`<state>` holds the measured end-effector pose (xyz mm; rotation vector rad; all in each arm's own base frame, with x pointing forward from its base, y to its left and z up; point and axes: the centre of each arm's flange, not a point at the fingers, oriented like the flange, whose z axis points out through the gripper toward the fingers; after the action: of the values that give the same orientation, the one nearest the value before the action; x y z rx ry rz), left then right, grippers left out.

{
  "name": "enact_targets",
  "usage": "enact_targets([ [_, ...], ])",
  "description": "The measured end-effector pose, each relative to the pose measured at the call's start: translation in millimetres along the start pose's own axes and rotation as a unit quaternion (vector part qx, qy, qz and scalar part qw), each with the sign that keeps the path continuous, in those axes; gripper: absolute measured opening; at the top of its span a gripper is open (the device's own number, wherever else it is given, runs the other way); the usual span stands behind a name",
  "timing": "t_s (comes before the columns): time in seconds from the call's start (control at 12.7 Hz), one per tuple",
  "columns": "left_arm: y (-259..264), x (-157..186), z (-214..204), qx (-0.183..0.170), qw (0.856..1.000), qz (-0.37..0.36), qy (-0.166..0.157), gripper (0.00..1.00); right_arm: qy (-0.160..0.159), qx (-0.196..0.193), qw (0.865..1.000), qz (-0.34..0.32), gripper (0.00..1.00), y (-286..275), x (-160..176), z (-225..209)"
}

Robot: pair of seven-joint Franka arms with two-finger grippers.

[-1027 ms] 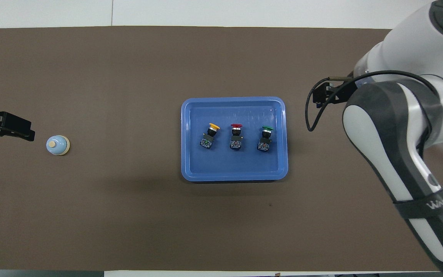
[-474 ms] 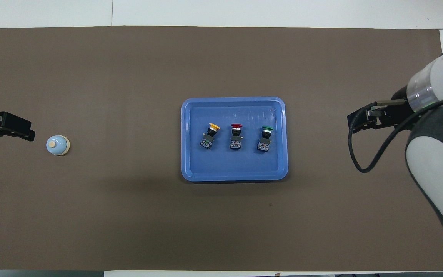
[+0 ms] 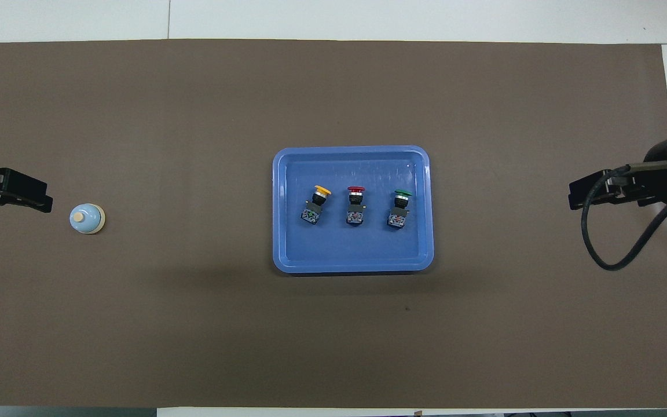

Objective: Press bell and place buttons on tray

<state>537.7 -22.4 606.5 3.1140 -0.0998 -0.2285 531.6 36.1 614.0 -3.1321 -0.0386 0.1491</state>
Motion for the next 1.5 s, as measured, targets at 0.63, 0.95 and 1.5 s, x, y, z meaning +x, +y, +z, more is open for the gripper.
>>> enact_targets([
  [0.63,0,0,0,0.000,1.000,0.000,0.000,1.00,0.025,0.000,1.000,-0.004,1.00,0,-11,-14],
  [0.95,0,0,0,0.000,1.000,0.000,0.000,1.00,0.023,0.000,1.000,-0.004,1.00,0,-9,-7],
  [1.5,0,0,0,0.000,1.000,0.000,0.000,1.00,0.024,0.000,1.000,-0.004,1.00,0,-10,-8],
])
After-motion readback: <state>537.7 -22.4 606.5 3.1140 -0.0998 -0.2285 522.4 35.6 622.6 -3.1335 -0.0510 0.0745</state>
